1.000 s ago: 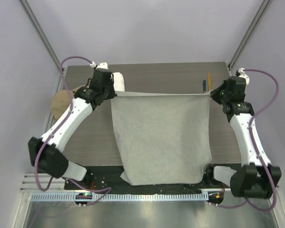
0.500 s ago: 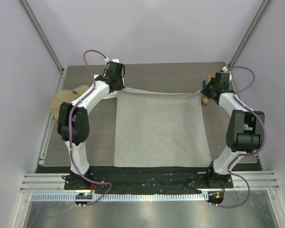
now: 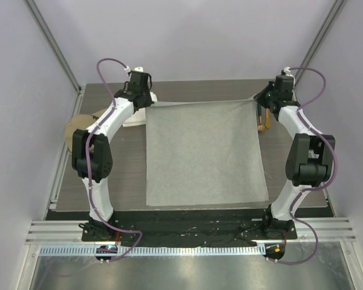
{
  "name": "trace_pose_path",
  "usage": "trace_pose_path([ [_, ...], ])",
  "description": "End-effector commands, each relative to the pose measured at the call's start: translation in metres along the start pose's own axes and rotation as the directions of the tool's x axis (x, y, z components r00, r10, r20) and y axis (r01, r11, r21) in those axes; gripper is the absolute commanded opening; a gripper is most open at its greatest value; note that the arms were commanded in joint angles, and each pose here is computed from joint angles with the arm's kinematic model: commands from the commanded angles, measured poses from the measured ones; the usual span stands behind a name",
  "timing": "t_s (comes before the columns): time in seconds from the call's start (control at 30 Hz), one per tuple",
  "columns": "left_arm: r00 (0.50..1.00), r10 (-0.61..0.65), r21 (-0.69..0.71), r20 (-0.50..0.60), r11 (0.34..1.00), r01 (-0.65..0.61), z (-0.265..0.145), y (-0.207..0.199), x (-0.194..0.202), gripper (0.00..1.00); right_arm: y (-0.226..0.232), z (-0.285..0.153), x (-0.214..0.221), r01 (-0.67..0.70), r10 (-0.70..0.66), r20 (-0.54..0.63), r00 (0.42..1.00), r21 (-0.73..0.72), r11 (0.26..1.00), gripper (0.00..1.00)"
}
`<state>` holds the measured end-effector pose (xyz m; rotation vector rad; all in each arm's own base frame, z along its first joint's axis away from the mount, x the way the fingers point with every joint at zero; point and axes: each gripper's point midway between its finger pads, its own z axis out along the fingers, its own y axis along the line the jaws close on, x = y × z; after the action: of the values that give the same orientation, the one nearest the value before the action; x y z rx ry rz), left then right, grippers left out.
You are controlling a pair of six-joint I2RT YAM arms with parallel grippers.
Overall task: Fold the napkin into a case and place the utensils inside
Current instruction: Flatten the napkin at the center of the board, then fold and flatten the napkin at the center of the board.
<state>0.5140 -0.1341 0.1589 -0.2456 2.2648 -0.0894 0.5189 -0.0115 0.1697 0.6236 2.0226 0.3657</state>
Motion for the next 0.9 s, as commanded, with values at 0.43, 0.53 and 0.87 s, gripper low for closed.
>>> trace_pose_path([
  [0.43, 0.994, -0.079, 0.070, -0.078, 0.994, 0.085, -0.013, 0.000, -0.011, 0.00, 0.017, -0.013, -0.003, 0.004, -0.002, -0.044, 0.999, 0.023, 1.000, 0.01],
  [0.53, 0.984, -0.081, 0.078, -0.157, 0.993, 0.094, -0.029, 0.006, 0.016, 0.00, 0.003, -0.042, 0.020, 0.010, -0.001, -0.098, 0.995, 0.086, 0.996, 0.01],
  [0.87, 0.859, -0.056, 0.034, -0.509, 0.996, 0.085, -0.094, 0.047, 0.149, 0.00, -0.071, -0.141, 0.111, 0.060, 0.009, -0.239, 0.971, 0.281, 0.958, 0.01],
])
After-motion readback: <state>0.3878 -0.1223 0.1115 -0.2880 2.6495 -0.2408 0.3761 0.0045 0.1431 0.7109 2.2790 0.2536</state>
